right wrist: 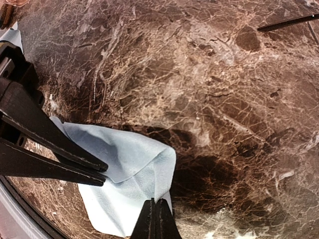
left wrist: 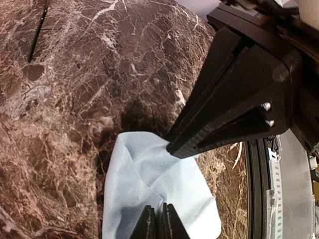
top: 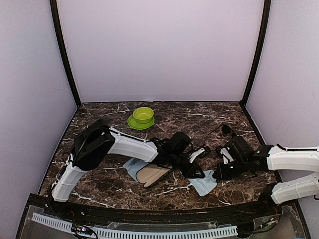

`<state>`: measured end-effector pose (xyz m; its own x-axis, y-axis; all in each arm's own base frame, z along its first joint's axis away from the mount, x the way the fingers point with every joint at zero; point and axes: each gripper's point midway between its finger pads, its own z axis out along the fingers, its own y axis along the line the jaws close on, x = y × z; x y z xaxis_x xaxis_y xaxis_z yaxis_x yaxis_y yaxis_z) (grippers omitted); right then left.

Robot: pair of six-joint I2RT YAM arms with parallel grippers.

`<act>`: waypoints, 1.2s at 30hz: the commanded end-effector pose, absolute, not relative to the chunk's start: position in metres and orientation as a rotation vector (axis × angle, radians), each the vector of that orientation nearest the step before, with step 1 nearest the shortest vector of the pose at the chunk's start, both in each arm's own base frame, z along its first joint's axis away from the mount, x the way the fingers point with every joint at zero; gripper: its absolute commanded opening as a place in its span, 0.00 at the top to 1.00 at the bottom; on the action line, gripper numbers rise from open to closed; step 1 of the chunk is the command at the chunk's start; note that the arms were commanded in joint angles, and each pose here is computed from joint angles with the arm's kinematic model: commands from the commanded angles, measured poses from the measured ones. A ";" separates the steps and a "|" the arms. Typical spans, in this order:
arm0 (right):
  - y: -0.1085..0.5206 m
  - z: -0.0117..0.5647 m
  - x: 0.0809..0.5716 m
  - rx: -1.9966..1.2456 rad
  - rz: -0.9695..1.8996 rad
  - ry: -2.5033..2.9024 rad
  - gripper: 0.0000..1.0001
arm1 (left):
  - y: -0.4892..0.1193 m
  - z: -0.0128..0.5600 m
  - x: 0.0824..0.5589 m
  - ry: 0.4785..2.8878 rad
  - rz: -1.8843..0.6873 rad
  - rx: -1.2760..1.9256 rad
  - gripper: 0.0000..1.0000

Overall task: Organize the sunglasses
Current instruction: Pick up the corner of the glasses cleaning cloth at the corner of the board.

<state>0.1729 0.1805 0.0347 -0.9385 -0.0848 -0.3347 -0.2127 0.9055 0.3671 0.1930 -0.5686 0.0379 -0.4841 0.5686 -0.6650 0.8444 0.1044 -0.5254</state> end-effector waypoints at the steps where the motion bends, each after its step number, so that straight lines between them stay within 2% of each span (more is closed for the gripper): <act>1: 0.181 0.034 0.175 -0.227 0.594 2.744 1.00 | -0.575 0.060 0.201 2.045 -1.364 1.354 0.88; 6: 0.181 0.033 0.174 -0.228 0.593 2.746 1.00 | -0.574 0.057 0.202 2.055 -1.347 1.352 0.85; 13: 0.181 0.033 0.174 -0.227 0.593 2.746 1.00 | -0.572 0.053 0.199 2.054 -1.354 1.365 0.90; 22: 0.181 0.033 0.174 -0.224 0.593 2.747 1.00 | -0.571 0.052 0.196 2.056 -1.369 1.373 0.80; 36: 0.181 0.034 0.175 -0.224 0.593 2.743 1.00 | -0.570 0.045 0.194 2.072 -1.383 1.382 0.85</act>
<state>0.1730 0.1804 0.0347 -0.9384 -0.0850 -0.3350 -0.2130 0.9056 0.3667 0.1963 -0.5690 0.0417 -0.5039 0.5544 -0.6624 0.8316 0.1041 -0.5455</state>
